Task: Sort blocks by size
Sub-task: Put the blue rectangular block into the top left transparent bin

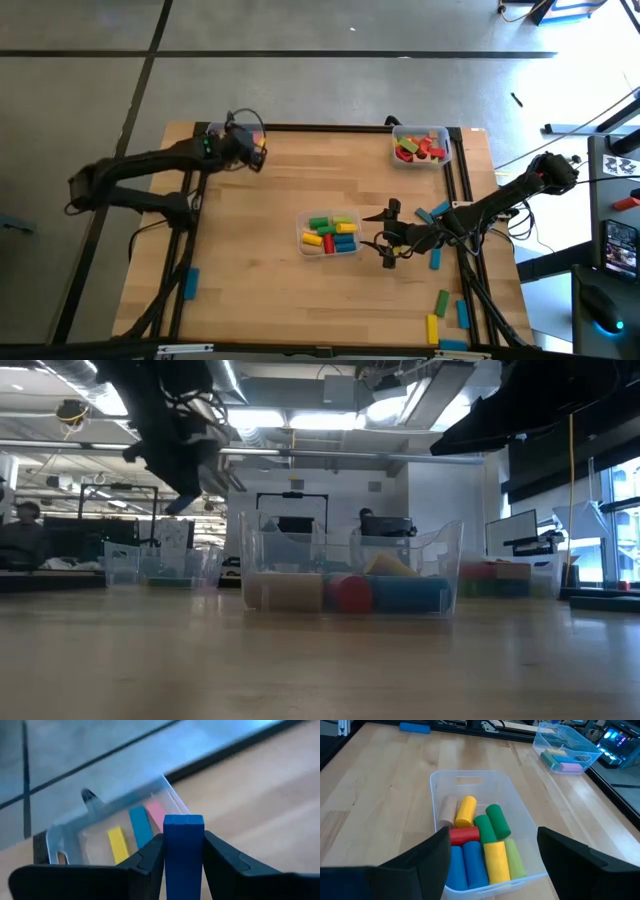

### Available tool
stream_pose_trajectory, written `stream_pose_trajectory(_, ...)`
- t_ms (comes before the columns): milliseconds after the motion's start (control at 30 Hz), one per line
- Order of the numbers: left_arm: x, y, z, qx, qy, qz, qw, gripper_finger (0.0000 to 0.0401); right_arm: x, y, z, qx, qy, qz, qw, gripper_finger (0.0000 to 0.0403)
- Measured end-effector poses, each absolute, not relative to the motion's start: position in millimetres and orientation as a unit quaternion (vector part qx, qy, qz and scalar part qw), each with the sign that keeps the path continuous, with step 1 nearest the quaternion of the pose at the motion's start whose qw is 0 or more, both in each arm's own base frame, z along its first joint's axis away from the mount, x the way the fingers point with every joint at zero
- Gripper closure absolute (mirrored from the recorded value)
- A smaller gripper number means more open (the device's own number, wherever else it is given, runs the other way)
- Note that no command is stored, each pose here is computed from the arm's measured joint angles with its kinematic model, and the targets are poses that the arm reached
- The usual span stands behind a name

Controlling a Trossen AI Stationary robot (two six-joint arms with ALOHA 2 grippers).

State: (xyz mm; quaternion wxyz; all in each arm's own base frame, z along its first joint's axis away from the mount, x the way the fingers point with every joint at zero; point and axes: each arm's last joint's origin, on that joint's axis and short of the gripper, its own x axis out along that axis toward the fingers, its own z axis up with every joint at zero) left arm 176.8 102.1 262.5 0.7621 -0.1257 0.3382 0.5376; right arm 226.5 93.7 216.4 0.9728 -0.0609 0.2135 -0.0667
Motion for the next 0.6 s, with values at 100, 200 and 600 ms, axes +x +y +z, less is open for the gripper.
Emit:
stream_pose_trajectory(100,173,117,256,-0.125,0.316,0.559,0.757,0.0292,226,94,216,-0.061,0.214,-0.067,0.973,0.0118)
stream_pose_trajectory(200,168,128,249,-0.128,0.291,0.578,0.751,0.0292,226,94,216,-0.061,0.214,-0.067,0.973,0.0118)
stream_pose_trajectory(600,154,143,229,-0.152,0.306,0.573,0.745,0.0205,226,94,216,-0.061,0.214,-0.067,0.973,0.0118)
